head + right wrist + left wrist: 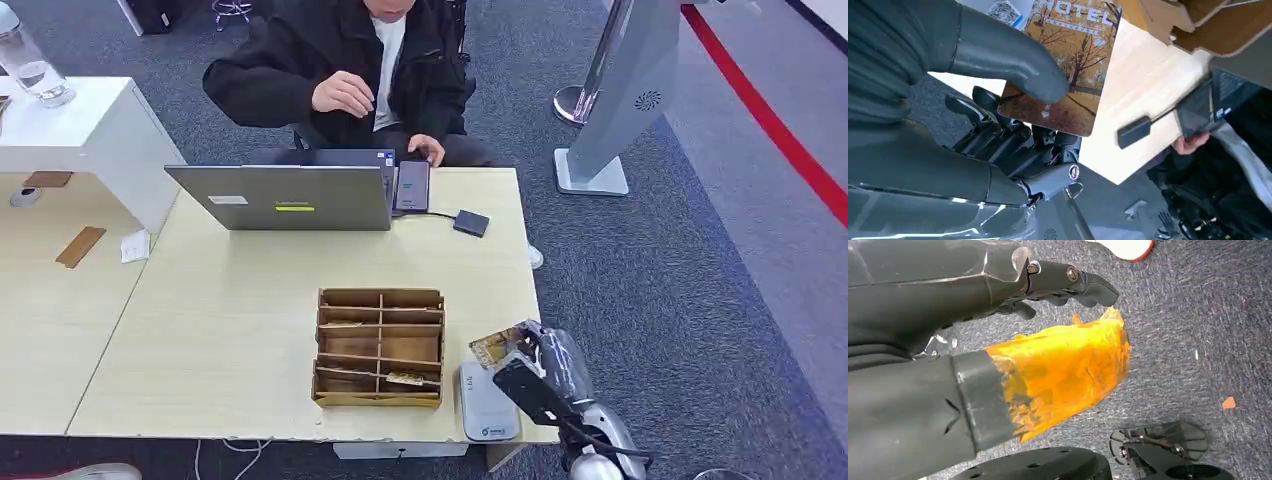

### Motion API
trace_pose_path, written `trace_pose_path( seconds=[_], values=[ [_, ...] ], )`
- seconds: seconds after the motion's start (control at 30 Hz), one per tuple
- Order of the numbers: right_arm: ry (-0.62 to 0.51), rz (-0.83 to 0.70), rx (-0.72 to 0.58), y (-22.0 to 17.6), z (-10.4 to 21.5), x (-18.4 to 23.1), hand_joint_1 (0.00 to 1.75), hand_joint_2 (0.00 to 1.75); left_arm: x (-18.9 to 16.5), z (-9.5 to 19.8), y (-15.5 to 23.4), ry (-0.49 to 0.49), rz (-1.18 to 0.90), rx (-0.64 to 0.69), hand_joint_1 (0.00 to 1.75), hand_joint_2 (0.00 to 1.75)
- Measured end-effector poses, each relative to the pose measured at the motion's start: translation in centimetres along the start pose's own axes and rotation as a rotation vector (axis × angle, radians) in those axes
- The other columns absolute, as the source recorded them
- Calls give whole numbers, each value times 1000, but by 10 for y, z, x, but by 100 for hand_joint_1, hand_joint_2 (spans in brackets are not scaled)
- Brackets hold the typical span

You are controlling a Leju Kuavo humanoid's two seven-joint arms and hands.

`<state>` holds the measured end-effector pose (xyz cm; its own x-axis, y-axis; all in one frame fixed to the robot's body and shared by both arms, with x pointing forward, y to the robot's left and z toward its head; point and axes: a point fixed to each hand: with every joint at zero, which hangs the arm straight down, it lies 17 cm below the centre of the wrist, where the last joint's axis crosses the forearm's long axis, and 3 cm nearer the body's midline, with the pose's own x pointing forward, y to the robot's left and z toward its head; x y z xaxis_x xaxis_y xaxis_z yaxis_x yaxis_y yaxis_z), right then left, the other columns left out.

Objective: Pass the card to the sensor for recognition and then transmit it.

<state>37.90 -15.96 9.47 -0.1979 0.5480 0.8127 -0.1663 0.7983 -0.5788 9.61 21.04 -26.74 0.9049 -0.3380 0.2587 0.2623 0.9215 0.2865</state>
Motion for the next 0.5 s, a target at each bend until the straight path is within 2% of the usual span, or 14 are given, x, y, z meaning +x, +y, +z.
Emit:
trace_pose_path(
  seconds=[0.5],
  values=[
    [-127,5,-114,-28,-7,45,175,175,3,0,-1,-11,-20,-3,0,0]
  ],
)
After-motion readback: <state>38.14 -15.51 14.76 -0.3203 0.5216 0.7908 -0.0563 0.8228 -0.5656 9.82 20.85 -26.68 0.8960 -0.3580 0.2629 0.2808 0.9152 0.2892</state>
